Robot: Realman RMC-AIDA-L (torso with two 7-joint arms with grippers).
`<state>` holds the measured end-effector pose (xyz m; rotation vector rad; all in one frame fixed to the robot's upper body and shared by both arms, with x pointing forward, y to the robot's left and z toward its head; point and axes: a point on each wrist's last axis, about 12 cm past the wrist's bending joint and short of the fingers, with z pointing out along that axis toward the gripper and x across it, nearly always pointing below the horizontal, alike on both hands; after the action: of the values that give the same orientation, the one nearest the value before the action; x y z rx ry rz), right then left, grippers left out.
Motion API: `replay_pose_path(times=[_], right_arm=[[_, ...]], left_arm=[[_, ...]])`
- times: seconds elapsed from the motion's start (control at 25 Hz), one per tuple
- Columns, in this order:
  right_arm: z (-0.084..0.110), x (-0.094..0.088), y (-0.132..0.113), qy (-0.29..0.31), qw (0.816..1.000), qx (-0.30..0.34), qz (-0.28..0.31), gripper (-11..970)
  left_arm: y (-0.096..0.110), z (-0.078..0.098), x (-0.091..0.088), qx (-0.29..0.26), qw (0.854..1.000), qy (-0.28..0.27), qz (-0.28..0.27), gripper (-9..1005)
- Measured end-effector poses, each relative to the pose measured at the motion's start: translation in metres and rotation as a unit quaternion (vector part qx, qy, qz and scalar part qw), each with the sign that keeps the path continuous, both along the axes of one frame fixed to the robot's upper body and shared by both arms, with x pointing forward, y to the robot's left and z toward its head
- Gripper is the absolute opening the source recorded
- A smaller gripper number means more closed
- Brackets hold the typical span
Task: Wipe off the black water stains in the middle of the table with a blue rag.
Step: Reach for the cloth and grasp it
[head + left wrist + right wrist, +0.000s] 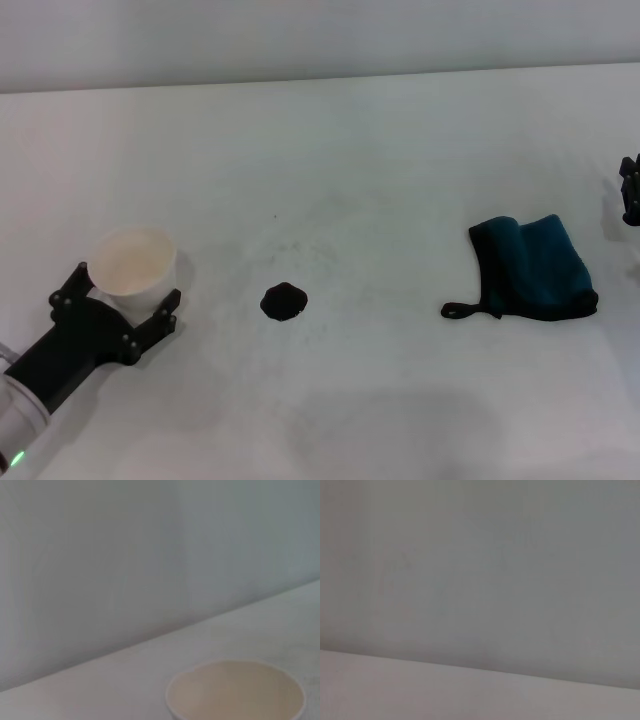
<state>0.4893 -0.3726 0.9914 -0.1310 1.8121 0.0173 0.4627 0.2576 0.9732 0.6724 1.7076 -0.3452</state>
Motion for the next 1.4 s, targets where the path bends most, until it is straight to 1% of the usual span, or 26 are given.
replay_pose_path(times=[0.36, 0.56, 0.92, 1.12, 1.28, 1.4], right_arm=[[0.001, 0.0, 0.0, -0.002, 1.0, 0.004, -0.001, 156], [0.002, 0.001, 0.001, -0.009, 1.0, 0.015, -0.005, 156], [0.004, 0.003, 0.002, -0.016, 1.0, 0.018, -0.001, 156], [0.004, 0.002, 0.002, -0.016, 1.0, 0.019, -0.002, 156], [0.005, 0.003, -0.002, -0.018, 0.999, 0.026, -0.018, 157], [0.009, 0.004, -0.01, -0.023, 0.998, 0.055, -0.034, 157]], left_arm=[[0.005, -0.002, -0.012, -0.011, 1.0, -0.001, 0.01, 879], [0.009, -0.005, -0.021, -0.014, 1.0, 0.005, 0.019, 878], [0.015, -0.007, -0.027, -0.016, 0.999, 0.006, 0.038, 878], [0.018, -0.009, -0.034, -0.016, 0.999, 0.011, 0.045, 878], [0.019, -0.01, -0.04, -0.02, 0.999, 0.012, 0.048, 878], [0.018, -0.011, -0.043, -0.023, 0.998, 0.013, 0.052, 877]])
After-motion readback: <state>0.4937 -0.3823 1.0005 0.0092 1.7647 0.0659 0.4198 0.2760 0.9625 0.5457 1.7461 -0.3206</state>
